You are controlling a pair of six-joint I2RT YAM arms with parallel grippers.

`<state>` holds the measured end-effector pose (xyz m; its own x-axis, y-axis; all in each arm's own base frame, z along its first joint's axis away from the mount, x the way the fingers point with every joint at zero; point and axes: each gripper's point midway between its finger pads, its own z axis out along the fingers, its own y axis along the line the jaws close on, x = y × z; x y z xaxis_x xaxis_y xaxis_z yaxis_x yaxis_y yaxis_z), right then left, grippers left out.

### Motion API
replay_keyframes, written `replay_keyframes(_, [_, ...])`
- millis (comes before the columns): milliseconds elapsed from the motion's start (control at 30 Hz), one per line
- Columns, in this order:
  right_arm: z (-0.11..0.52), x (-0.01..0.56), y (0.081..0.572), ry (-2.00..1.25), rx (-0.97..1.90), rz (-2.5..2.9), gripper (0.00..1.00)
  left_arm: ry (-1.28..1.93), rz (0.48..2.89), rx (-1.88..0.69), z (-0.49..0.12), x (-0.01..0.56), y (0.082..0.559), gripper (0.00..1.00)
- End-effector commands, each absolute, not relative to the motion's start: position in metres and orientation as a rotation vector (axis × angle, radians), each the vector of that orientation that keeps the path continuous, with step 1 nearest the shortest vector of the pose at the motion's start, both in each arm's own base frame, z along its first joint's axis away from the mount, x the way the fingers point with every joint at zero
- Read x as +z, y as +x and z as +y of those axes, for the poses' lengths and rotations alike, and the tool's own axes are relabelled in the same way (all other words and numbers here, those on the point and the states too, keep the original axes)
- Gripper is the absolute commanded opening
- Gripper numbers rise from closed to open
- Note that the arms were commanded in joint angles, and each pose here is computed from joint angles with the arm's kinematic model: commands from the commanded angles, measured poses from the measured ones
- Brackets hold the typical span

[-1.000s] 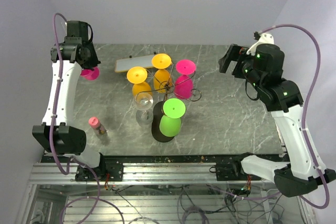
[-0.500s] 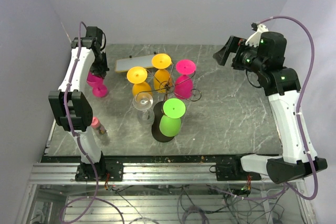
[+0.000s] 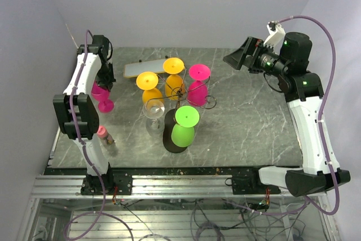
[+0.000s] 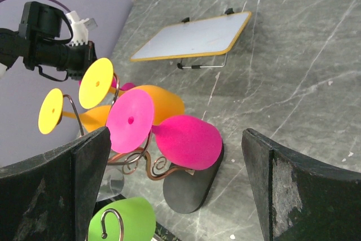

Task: Take the wine glass off the wine glass rack

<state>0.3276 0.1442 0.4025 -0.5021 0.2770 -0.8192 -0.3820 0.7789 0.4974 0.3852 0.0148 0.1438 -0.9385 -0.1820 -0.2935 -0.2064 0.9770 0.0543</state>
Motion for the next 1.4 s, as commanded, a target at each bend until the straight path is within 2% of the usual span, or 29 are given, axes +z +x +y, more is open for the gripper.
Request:
replay_keyframes(0, [0.144,0.402,0.33,-0.096,0.799,1.929,1.0,-0.302,2.805,0.143,0.025,0.15,0.389,0.24])
replay_keyframes(200, [0.131,0.414,0.331,-0.084,0.698,1.895,1.0,-0.337,2.76,0.169,0.031,0.169,0.397,0.45])
replay_keyframes(300, [0.125,0.414,0.333,-0.066,0.655,1.898,1.0,-0.355,2.681,0.163,0.032,0.193,0.399,0.63])
replay_keyframes(433, [0.136,0.413,0.327,-0.102,0.734,1.895,1.0,-0.352,2.587,0.094,0.025,0.223,0.397,0.85])
replay_keyframes(533, [0.148,0.406,0.321,-0.142,0.819,1.913,1.0,-0.341,2.524,-0.002,0.012,0.247,0.391,0.95])
replay_keyframes(633, [0.166,0.403,0.312,-0.234,0.943,1.908,1.0,-0.298,2.452,-0.161,-0.011,0.274,0.379,0.92])
replay_keyframes(800, [0.197,0.405,0.294,-0.356,1.225,1.854,1.0,-0.173,2.335,-0.38,-0.064,0.301,0.353,0.97])
replay_keyframes(933, [0.214,0.397,0.285,-0.421,1.348,1.867,1.0,-0.076,2.266,-0.481,-0.096,0.324,0.333,0.96])
replay_keyframes(1100, [0.233,0.382,0.293,-0.415,1.265,1.955,1.0,-0.057,2.184,-0.509,-0.114,0.343,0.31,0.95])
replay_keyframes(1367, [0.232,0.361,0.316,-0.349,1.097,2.069,0.96,-0.11,2.056,-0.445,-0.096,0.365,0.292,0.98])
